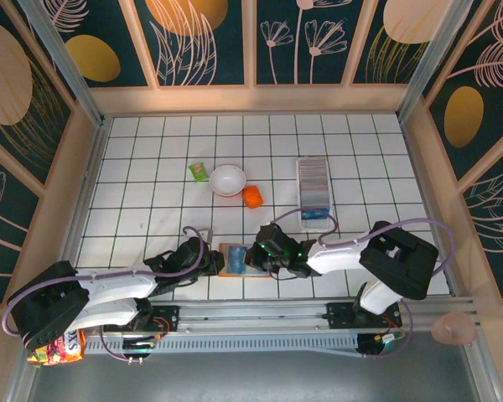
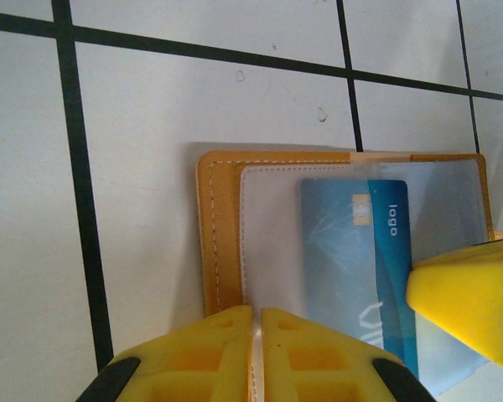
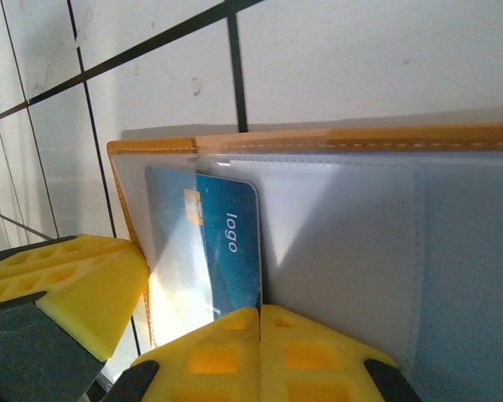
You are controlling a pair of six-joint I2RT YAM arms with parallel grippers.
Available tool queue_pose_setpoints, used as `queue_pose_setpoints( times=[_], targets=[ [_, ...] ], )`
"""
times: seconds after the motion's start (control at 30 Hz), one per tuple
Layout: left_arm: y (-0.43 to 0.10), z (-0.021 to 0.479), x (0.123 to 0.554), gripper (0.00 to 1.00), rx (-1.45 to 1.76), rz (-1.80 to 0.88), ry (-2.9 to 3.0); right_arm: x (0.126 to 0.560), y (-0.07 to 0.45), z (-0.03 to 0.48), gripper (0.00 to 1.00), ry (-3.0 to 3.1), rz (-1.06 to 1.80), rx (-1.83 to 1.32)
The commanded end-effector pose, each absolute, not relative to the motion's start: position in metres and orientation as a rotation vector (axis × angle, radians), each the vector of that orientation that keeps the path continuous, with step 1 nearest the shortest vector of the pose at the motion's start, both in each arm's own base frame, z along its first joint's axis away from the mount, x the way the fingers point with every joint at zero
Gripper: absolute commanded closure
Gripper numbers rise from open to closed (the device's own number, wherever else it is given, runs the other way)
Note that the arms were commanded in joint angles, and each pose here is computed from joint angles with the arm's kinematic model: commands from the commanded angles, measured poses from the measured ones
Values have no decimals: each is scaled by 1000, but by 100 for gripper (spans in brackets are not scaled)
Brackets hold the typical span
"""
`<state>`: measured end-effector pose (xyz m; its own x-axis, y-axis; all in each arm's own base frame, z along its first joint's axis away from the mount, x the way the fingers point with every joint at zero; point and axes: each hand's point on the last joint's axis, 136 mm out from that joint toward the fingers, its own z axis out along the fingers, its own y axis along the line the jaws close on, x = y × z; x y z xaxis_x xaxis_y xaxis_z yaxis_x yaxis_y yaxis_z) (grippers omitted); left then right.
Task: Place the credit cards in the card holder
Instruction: Insert the credit card into the card slot, then flip over the card slot in the card holder.
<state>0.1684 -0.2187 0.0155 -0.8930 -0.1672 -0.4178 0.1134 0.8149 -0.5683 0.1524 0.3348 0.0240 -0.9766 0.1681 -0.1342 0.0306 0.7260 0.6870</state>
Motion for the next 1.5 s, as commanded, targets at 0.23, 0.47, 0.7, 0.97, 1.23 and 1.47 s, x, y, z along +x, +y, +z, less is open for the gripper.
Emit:
queue_pose_setpoints(
  times=[0.23,0.47,0.7,0.97,1.23,1.47],
  targets=[
    [-206,-1,151,87,-67,-828,2611,151,362,29,96,2710,1063,91],
    [-207,8,154,77,-70,-842,2586,161,345,43,88,2660,919,116],
    [-207,33,163,64,-43,-836,2520,160,311,59,80,2614,741,178],
    [-200,48,163,51,-59,-865,2452,140,310,56,70,2636,697,219],
    [-189,35,164,50,-36,-759,2478,134,316,42,65,2669,685,237],
    [-194,24,157,51,8,-791,2508,132,313,31,64,2681,682,285]
  ],
)
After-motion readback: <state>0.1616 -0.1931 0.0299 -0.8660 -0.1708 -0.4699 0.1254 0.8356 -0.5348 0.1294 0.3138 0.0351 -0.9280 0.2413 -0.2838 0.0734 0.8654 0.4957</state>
